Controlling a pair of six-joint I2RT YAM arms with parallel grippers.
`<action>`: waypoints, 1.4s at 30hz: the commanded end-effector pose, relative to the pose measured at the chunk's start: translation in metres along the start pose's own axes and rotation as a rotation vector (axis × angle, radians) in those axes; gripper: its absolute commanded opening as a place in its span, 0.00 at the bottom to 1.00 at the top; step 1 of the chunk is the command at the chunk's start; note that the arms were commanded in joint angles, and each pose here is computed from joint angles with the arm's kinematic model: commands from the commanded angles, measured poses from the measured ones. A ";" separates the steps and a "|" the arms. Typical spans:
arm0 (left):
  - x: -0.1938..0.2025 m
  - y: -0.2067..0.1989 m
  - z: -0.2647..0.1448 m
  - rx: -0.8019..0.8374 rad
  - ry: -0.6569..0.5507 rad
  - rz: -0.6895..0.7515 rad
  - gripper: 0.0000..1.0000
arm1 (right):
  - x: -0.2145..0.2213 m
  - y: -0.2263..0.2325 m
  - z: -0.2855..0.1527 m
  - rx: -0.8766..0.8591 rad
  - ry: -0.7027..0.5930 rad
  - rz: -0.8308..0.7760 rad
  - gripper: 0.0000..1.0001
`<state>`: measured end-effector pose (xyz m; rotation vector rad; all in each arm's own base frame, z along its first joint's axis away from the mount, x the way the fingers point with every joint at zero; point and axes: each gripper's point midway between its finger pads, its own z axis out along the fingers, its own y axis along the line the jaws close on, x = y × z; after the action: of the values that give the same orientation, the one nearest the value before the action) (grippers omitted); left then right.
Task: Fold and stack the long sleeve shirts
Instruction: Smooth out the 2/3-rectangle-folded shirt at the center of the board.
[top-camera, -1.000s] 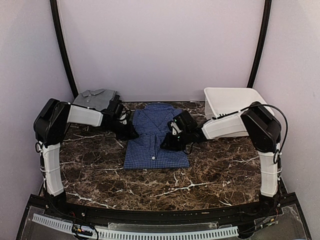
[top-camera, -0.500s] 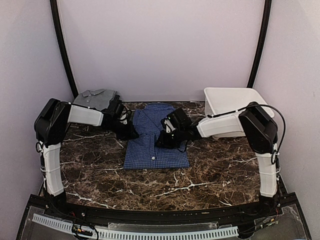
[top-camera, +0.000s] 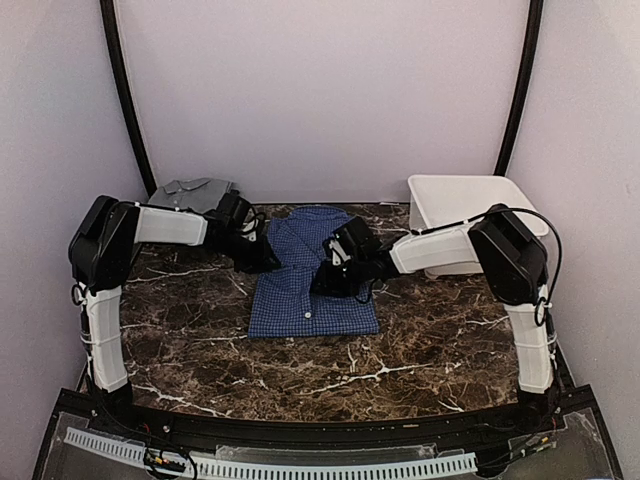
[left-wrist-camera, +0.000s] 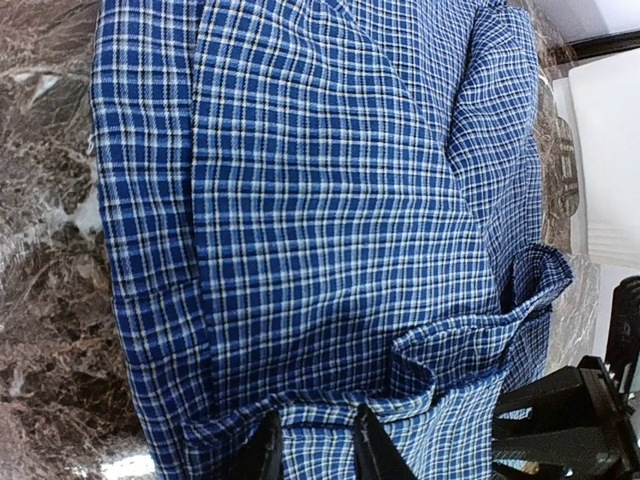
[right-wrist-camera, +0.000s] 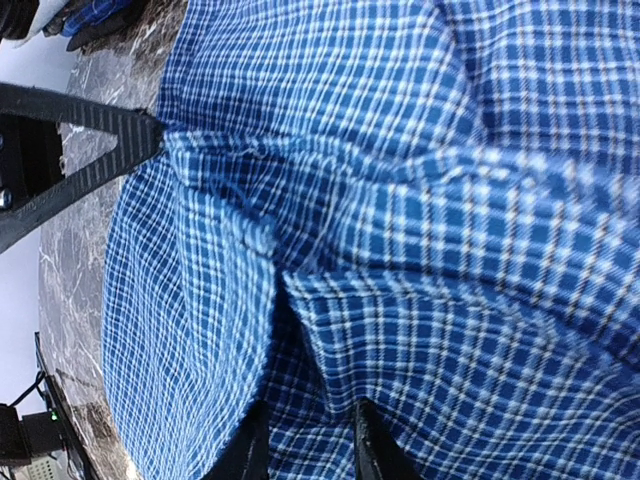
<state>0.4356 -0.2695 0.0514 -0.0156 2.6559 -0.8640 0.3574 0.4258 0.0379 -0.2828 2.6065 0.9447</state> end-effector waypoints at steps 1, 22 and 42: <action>-0.018 -0.026 -0.034 -0.006 -0.073 0.069 0.26 | -0.041 0.003 -0.024 0.006 -0.099 0.013 0.26; 0.067 -0.117 -0.047 0.239 0.101 0.200 0.22 | -0.090 -0.037 0.007 0.001 -0.117 0.040 0.15; 0.069 -0.092 0.057 0.190 0.147 0.126 0.20 | -0.092 -0.038 -0.075 0.148 -0.183 -0.117 0.32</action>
<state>0.3738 -0.3848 0.0385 0.2812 2.6749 -1.1297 0.4414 0.3678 0.1040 -0.2589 2.4591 0.7868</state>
